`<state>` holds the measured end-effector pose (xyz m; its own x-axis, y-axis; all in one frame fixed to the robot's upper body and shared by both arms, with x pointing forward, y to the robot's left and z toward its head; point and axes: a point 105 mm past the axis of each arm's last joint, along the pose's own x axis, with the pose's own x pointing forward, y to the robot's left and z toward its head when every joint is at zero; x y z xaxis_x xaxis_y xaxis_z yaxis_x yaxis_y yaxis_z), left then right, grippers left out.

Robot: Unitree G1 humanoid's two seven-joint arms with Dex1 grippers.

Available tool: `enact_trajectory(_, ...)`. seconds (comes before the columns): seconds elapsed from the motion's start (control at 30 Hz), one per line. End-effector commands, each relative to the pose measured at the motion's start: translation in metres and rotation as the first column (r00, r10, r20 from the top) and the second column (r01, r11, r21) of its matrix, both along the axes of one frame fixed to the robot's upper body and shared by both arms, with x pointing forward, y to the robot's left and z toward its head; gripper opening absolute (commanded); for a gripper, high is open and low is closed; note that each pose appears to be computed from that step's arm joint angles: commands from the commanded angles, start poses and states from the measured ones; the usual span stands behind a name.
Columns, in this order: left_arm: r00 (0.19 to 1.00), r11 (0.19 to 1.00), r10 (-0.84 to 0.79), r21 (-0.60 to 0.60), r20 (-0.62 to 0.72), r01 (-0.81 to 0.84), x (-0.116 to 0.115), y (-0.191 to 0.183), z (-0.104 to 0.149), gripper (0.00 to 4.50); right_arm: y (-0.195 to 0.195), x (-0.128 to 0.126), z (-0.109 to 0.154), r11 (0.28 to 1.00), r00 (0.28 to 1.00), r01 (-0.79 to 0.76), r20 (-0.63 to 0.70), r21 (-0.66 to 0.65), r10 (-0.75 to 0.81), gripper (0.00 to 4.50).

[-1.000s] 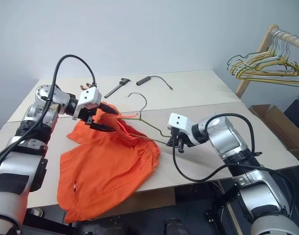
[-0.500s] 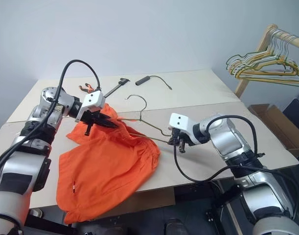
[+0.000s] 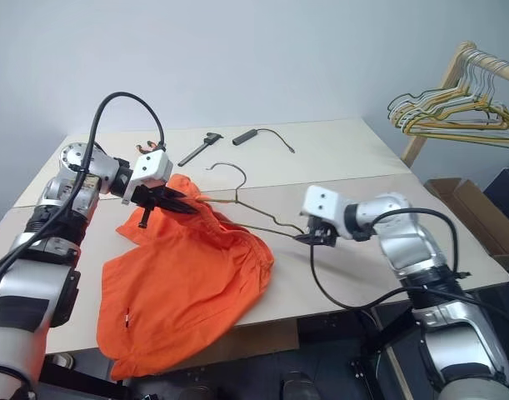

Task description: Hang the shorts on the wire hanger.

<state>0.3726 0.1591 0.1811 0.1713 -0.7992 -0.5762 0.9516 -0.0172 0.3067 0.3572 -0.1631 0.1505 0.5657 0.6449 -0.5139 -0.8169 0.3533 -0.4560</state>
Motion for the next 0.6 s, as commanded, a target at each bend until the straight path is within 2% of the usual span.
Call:
enact_trajectory(0.03, 0.997, 1.000, 0.018, -0.027, 0.069, -0.016, 0.003, 0.006, 0.016, 0.00, -0.043, 0.003, 0.036, 0.980, 0.984, 0.155, 0.063, 0.126, -0.164, 4.47)
enact_trajectory(0.13, 0.997, 0.999, 0.011, -0.035, 0.078, -0.008, 0.001, 0.008, 0.016, 0.00, -0.063, -0.013, 0.035, 0.963, 0.981, 0.191, -0.009, 0.192, -0.193, 4.47)
enact_trajectory(0.27, 0.996, 0.999, 0.025, -0.033, 0.083, -0.023, 0.002, 0.011, 0.016, 0.00, -0.061, -0.042, 0.007, 0.899, 0.946, 0.279, -0.255, 0.338, -0.198, 4.47)
enact_trajectory(0.43, 0.995, 0.999, 0.040, -0.040, 0.093, -0.036, 0.004, 0.012, 0.017, 0.00, -0.012, -0.067, -0.036, 0.837, 0.856, 0.353, -0.505, 0.419, -0.109, 4.47)
enact_trajectory(0.6, 0.994, 0.999, 0.043, -0.037, 0.097, -0.040, 0.004, 0.013, 0.016, 0.00, 0.039, -0.073, -0.055, 0.805, 0.796, 0.407, -0.600, 0.431, -0.081, 4.47)
